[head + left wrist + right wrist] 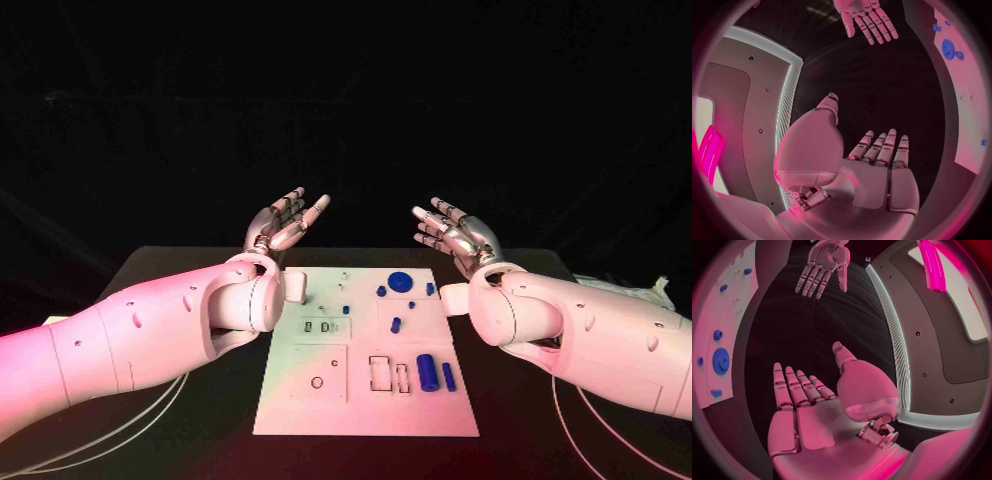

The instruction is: Assemble the parts on the task board

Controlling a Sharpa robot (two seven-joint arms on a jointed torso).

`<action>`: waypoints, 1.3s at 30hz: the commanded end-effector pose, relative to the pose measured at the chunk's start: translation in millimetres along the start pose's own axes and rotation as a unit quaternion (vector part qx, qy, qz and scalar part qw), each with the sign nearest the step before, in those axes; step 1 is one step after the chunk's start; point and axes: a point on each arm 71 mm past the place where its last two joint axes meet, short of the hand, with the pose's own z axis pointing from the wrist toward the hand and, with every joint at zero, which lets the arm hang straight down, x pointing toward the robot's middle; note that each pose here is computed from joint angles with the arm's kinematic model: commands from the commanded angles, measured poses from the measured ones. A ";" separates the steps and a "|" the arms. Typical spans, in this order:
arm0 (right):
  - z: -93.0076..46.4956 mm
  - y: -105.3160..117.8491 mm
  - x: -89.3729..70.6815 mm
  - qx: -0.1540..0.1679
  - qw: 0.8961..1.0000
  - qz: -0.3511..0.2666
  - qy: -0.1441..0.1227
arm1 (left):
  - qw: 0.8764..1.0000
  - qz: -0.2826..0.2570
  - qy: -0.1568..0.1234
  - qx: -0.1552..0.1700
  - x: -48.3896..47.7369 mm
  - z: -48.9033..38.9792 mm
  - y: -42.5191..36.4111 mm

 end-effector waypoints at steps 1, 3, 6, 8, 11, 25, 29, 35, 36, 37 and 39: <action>1.9 -0.5 14.0 0.006 0.993 -0.023 0.115 | 0.999 -0.017 0.046 0.012 7.1 1.9 -3.0; 3.5 -0.2 14.6 0.008 0.991 -0.029 0.131 | 0.999 -0.017 0.046 0.012 7.2 1.9 -3.0; 4.9 0.0 15.1 0.010 0.988 -0.036 0.147 | 0.999 -0.017 0.046 0.012 7.2 1.9 -3.0; 5.3 0.0 15.2 0.011 0.988 -0.037 0.151 | 0.999 -0.017 0.046 0.012 7.2 1.9 -3.0; 11.0 6.0 -7.2 -0.063 0.971 -0.201 0.111 | 0.998 -0.020 0.052 0.014 1.7 0.4 3.4; 16.6 22.7 -19.1 -0.111 0.899 -0.407 0.119 | 0.998 -0.015 0.065 0.017 -8.9 -15.5 -7.1; 17.7 26.0 -14.6 -0.107 0.865 -0.470 0.136 | 0.997 -0.028 0.071 0.007 -8.9 -24.6 -11.7; 19.9 27.9 -7.5 -0.098 0.800 -0.572 0.156 | 0.995 -0.053 0.086 -0.004 -5.6 -38.3 -19.9; 20.2 27.7 -6.2 -0.097 0.790 -0.585 0.158 | 0.995 -0.057 0.087 -0.005 -5.3 -39.6 -21.0; 20.5 27.4 -5.1 -0.097 0.782 -0.595 0.160 | 0.994 -0.060 0.087 -0.007 -5.1 -40.7 -21.9; 21.0 26.7 -2.3 -0.095 0.763 -0.618 0.163 | 0.994 -0.069 0.088 -0.010 -4.4 -43.5 -24.3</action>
